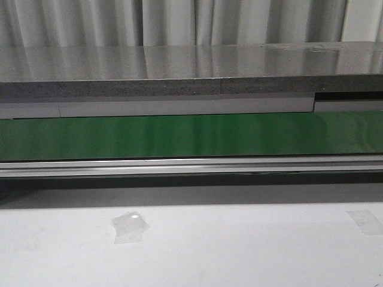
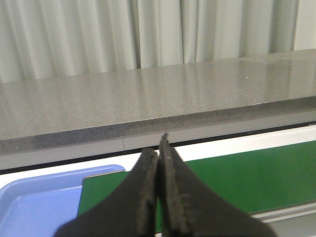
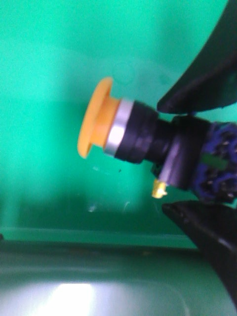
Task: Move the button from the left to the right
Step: 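Lift the button with the right gripper and move it over the green bin, then release the button into the green bin with the right gripper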
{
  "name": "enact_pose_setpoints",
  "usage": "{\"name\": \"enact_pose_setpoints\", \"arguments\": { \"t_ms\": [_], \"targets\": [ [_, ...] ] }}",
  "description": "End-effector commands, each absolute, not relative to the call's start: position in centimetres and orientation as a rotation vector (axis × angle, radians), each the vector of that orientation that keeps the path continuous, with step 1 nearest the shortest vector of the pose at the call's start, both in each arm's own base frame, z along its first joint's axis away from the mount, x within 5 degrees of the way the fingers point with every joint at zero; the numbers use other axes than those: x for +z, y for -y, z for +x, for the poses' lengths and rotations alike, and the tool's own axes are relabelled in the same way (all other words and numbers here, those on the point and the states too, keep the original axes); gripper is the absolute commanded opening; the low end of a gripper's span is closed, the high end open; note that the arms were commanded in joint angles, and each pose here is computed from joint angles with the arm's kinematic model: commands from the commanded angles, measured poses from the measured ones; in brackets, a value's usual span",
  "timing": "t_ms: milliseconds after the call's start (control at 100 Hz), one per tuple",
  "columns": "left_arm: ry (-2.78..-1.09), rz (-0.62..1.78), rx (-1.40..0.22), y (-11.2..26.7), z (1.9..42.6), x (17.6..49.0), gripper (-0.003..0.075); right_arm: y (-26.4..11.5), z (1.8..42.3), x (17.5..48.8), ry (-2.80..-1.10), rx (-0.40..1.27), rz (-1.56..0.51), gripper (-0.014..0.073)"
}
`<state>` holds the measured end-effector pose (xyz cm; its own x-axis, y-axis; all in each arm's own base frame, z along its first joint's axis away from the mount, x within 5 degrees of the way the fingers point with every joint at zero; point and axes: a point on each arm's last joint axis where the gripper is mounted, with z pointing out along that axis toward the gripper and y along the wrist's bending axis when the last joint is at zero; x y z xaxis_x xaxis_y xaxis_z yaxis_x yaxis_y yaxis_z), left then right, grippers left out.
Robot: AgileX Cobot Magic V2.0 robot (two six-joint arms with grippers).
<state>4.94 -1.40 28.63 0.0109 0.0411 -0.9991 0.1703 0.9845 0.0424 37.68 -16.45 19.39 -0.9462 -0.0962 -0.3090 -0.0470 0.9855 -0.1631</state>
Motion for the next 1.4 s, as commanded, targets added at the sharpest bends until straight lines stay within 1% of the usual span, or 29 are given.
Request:
{"name": "enact_pose_setpoints", "arguments": {
  "t_ms": [0, 90, 240, 350, 450, 590, 810, 980, 1050, 1170, 1290, 1390],
  "targets": [
    [-1.478, 0.129, -0.102, 1.2, 4.9, 30.0, -0.0020, 16.7, 37.8, 22.6, -2.709, -0.282, -0.110, 0.0456],
    [-1.478, 0.129, -0.102, 1.2, 4.9, 30.0, -0.0020, 16.7, 37.8, 22.6, -2.709, -0.282, -0.110, 0.0479],
    [-1.478, 0.129, -0.102, 1.2, 4.9, 30.0, -0.0020, 16.7, 37.7, 22.6, -2.723, -0.290, -0.120, 0.0479],
    [-1.478, 0.129, -0.102, 1.2, 4.9, 30.0, -0.0020, 16.8, 37.5, 23.3, -2.729, -0.314, -0.130, 0.0479],
    [-1.478, 0.129, -0.102, 1.2, 4.9, 30.0, -0.0020, 16.9, 37.5, 24.9, -2.715, -0.324, -0.096, 0.0479],
    [-1.478, 0.129, -0.102, 1.2, 4.9, 30.0, -0.0020, 16.3, 37.5, 28.0, -2.633, -0.302, -0.047, 0.0479],
    [-1.478, 0.129, -0.102, 1.2, 4.9, 30.0, -0.0020, 12.6, 37.4, 33.2, -2.404, -0.173, -0.031, 0.0477],
    [-1.478, 0.129, -0.102, 1.2, 4.9, 30.0, -0.0020, 9.4, 37.1, 36.4, -2.245, -0.061, -0.030, 0.0477],
    [-1.478, 0.129, -0.102, 1.2, 4.9, 30.0, -0.0020, 8.0, 36.8, 37.6, -2.199, -0.029, -0.066, 0.0477],
    [-1.478, 0.129, -0.102, 1.2, 4.9, 30.0, -0.0020, 5.2, 35.9, 39.1, -2.136, 0.013, -0.163, 0.0477],
    [-1.478, 0.129, -0.102, 1.2, 4.9, 30.0, -0.0020, 3.3, 34.3, 40.1, -2.070, 0.042, -0.184, 0.0477],
    [-1.478, 0.129, -0.102, 1.2, 4.9, 30.0, -0.0020, 2.2, 32.4, 40.2, -2.033, 0.040, -0.192, 0.0477]
  ]
}}
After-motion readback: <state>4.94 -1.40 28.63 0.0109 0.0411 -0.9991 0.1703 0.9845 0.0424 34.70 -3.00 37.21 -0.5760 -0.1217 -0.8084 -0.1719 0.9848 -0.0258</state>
